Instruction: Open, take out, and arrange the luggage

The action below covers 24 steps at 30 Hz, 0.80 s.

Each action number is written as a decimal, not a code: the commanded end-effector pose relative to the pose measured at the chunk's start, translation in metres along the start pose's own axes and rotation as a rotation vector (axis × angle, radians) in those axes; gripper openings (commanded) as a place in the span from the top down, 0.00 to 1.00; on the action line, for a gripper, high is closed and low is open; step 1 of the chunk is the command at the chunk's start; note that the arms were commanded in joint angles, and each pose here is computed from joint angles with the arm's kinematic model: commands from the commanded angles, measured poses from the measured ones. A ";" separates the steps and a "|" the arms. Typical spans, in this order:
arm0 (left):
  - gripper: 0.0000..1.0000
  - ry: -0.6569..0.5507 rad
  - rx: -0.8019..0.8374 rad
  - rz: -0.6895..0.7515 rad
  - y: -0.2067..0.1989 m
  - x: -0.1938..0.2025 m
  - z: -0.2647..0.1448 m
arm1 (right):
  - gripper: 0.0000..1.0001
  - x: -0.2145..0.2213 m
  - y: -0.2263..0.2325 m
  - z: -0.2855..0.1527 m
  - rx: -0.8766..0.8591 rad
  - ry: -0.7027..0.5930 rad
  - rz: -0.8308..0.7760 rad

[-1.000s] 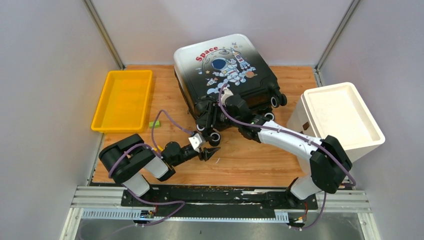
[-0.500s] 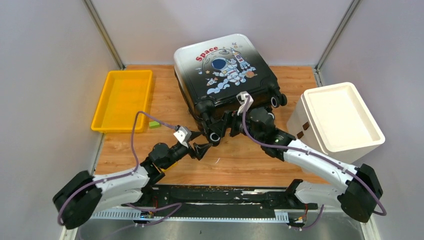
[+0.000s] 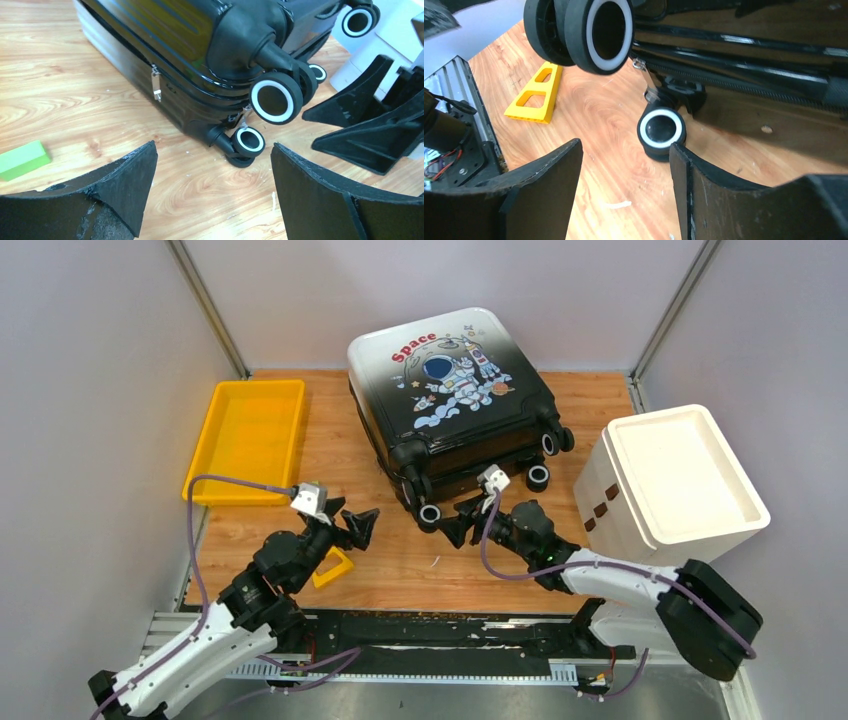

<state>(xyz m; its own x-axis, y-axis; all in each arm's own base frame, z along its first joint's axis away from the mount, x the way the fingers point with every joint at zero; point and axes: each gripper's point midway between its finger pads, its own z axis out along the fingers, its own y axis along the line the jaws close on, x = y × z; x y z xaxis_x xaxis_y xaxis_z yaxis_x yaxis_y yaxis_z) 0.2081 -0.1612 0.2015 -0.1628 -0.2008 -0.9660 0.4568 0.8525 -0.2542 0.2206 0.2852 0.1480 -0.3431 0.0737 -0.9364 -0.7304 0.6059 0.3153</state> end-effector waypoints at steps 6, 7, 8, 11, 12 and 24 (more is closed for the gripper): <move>0.04 0.149 -0.141 0.004 0.013 -0.038 -0.026 | 0.37 -0.052 0.016 0.028 -0.112 -0.349 -0.132; 0.04 0.151 -0.138 0.014 0.010 -0.047 -0.027 | 0.38 -0.052 0.013 0.032 -0.097 -0.361 -0.130; 0.02 0.180 -0.135 0.029 0.010 -0.044 -0.029 | 0.38 -0.053 0.012 0.036 -0.090 -0.378 -0.132; 0.00 0.219 -0.085 0.084 0.003 -0.048 -0.033 | 0.39 -0.045 0.008 0.048 -0.079 -0.390 -0.131; 0.00 0.237 -0.054 0.095 -0.002 -0.045 -0.034 | 0.40 -0.045 0.007 0.049 -0.075 -0.411 -0.128; 0.00 0.212 -0.014 0.095 -0.002 -0.047 -0.048 | 0.44 -0.016 -0.017 0.080 0.018 -0.395 -0.102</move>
<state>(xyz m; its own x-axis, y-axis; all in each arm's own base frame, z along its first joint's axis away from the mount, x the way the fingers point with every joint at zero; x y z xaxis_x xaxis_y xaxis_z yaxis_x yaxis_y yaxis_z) 0.1772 -0.1378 0.2395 -0.3392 -0.0072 -0.9407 0.4557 0.8735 -0.1710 0.2729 0.3310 0.1065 -0.1210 0.1824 -0.9757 -0.7424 0.6359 0.2109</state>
